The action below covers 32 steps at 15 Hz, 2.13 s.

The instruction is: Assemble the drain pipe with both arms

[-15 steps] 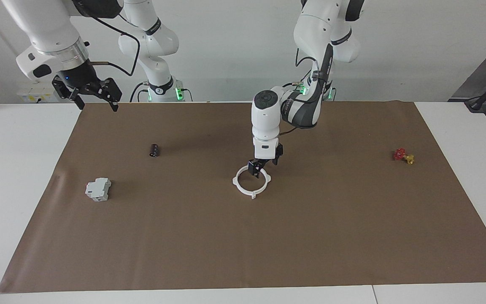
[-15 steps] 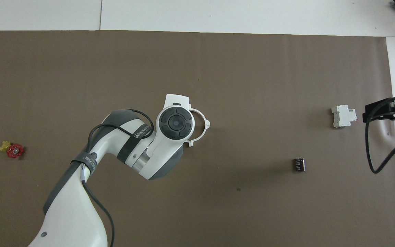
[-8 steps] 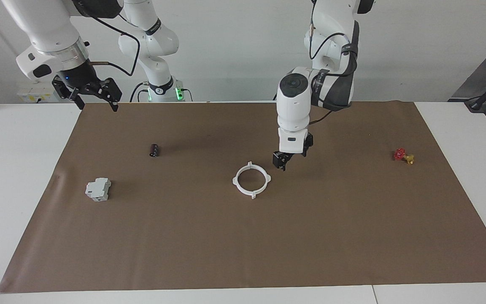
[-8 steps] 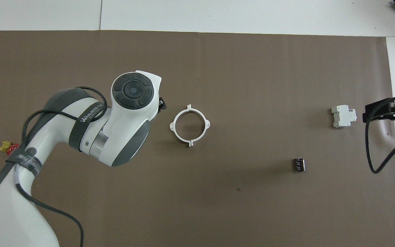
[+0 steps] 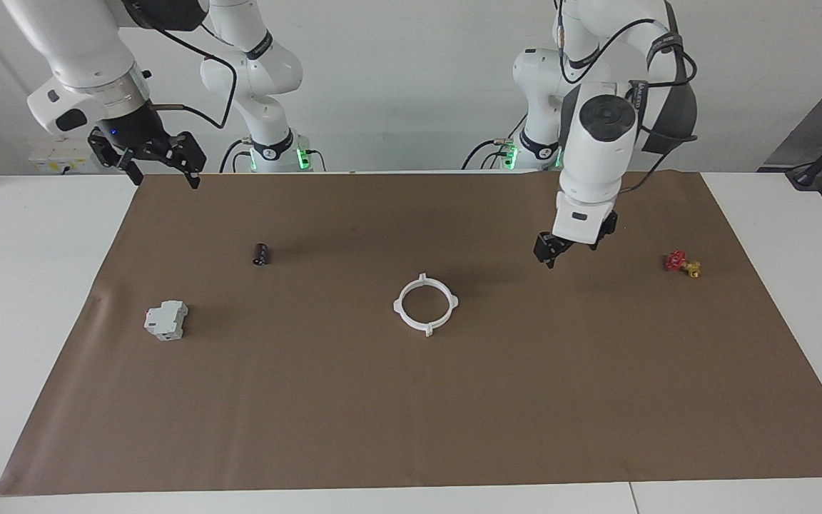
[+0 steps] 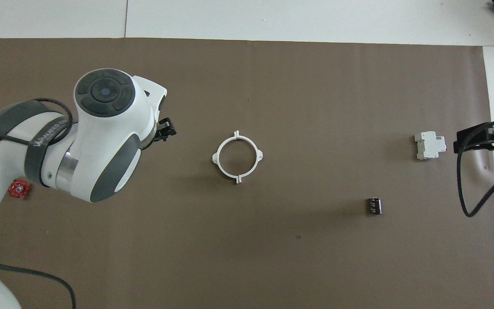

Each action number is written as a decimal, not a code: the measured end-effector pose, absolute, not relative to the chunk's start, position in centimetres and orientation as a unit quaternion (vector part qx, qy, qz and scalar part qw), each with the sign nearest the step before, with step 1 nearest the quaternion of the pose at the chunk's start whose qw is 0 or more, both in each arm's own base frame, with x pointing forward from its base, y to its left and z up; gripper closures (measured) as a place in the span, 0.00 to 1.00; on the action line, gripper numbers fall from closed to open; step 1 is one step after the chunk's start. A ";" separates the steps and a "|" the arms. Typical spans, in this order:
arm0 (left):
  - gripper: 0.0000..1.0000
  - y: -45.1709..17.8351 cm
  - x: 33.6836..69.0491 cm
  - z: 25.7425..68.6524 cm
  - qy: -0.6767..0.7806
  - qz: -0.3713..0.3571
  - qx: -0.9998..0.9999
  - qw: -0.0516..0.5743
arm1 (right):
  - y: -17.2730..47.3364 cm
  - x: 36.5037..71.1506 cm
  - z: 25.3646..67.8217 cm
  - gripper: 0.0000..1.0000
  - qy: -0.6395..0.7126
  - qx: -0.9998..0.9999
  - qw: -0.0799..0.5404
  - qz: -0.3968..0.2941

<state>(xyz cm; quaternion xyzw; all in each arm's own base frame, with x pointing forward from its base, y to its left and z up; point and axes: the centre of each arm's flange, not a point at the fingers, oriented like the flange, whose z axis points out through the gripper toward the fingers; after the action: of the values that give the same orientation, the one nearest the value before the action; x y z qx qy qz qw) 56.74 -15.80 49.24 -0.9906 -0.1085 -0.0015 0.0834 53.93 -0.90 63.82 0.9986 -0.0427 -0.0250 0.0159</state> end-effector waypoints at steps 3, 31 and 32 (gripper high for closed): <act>0.00 -9.1 56.6 52.6 -0.074 0.001 -0.994 0.076 | -0.9 53.9 63.8 0.00 -0.043 0.999 0.016 -0.025; 0.00 -2.1 51.2 62.8 0.058 0.038 -0.997 0.017 | -0.9 53.9 63.8 0.00 -0.043 0.999 0.016 -0.025; 0.00 -2.3 51.3 62.7 0.061 0.038 -0.997 0.016 | -0.9 53.9 63.8 0.00 -0.043 0.999 0.016 -0.025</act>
<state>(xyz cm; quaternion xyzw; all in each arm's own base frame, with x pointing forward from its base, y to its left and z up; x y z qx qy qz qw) 51.26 -2.26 62.66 -0.9973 0.0610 0.0382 0.0164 53.93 -0.90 63.82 0.9986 -0.0427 -0.0250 0.0159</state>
